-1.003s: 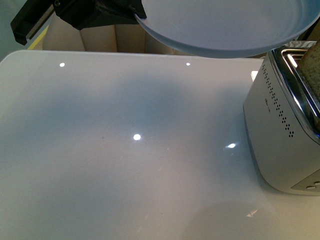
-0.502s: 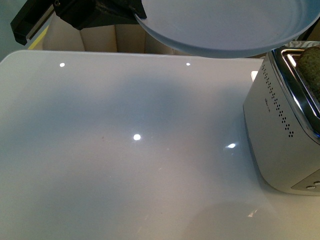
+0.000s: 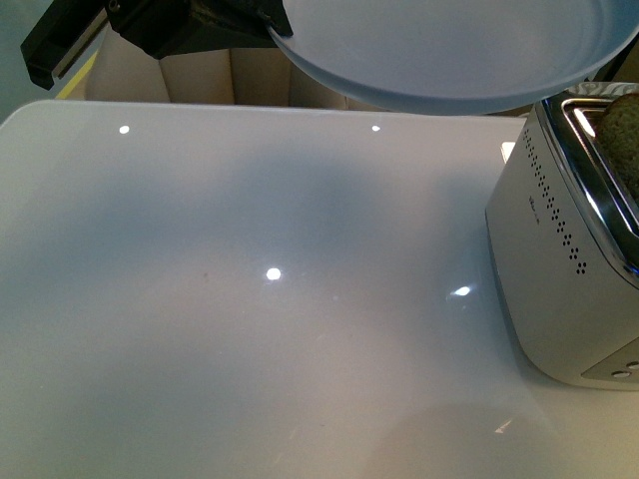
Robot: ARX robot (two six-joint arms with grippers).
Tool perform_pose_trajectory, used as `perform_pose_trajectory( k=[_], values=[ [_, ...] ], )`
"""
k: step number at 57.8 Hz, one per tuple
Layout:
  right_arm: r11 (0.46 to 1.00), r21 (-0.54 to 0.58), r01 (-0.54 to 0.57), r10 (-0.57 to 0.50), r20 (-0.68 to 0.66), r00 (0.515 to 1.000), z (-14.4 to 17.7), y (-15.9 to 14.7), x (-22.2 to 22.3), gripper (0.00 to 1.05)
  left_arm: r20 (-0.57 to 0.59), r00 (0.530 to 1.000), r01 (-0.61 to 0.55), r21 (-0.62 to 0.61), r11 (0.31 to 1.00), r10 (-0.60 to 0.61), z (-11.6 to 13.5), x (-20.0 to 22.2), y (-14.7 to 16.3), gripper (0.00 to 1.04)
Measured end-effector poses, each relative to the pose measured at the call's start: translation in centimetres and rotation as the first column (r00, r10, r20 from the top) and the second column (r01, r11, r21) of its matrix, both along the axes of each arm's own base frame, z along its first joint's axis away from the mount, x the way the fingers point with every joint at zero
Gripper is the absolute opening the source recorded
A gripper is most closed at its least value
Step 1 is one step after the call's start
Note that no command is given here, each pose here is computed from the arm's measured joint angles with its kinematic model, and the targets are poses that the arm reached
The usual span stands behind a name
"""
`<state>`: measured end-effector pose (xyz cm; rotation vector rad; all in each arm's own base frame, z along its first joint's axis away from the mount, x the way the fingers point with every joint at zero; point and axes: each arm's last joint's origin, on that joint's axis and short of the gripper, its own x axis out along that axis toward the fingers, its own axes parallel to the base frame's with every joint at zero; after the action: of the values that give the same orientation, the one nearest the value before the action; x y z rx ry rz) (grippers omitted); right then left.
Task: Left arm holds plate, right arm toasts bread
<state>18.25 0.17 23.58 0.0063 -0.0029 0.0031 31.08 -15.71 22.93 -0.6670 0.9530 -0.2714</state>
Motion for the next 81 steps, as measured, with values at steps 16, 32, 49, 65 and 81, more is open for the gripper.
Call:
perform_pose_trajectory(
  k=[16,32,49,65,81],
  values=[
    [1.0,0.0,0.003,-0.003,-0.017,1.0,-2.8,-0.1,-2.1,0.1,0.0,1.0,0.0,0.0,1.0,0.0,0.0,0.0,0.0,0.03],
    [1.0,-0.003,0.003,-0.003,-0.009,1.0,-4.3,-0.1,-3.7,0.02,0.0,1.0,0.0,0.0,1.0,0.0,0.0,0.0,0.0,0.03],
    [1.0,-0.003,0.004,-0.004,-0.01,1.0,-5.6,-0.2,-5.2,0.02,0.0,1.0,0.0,0.0,1.0,0.0,0.0,0.0,0.0,0.03],
    [1.0,-0.003,0.003,-0.003,0.004,1.0,-6.4,-0.2,-6.1,0.02,0.0,1.0,0.0,0.0,1.0,0.0,0.0,0.0,0.0,0.03],
    [1.0,-0.003,0.003,-0.003,0.018,1.0,-6.2,-0.2,-6.8,0.02,-0.001,1.0,-0.001,-0.001,1.0,0.001,0.0,0.0,0.0,0.03]
  ],
)
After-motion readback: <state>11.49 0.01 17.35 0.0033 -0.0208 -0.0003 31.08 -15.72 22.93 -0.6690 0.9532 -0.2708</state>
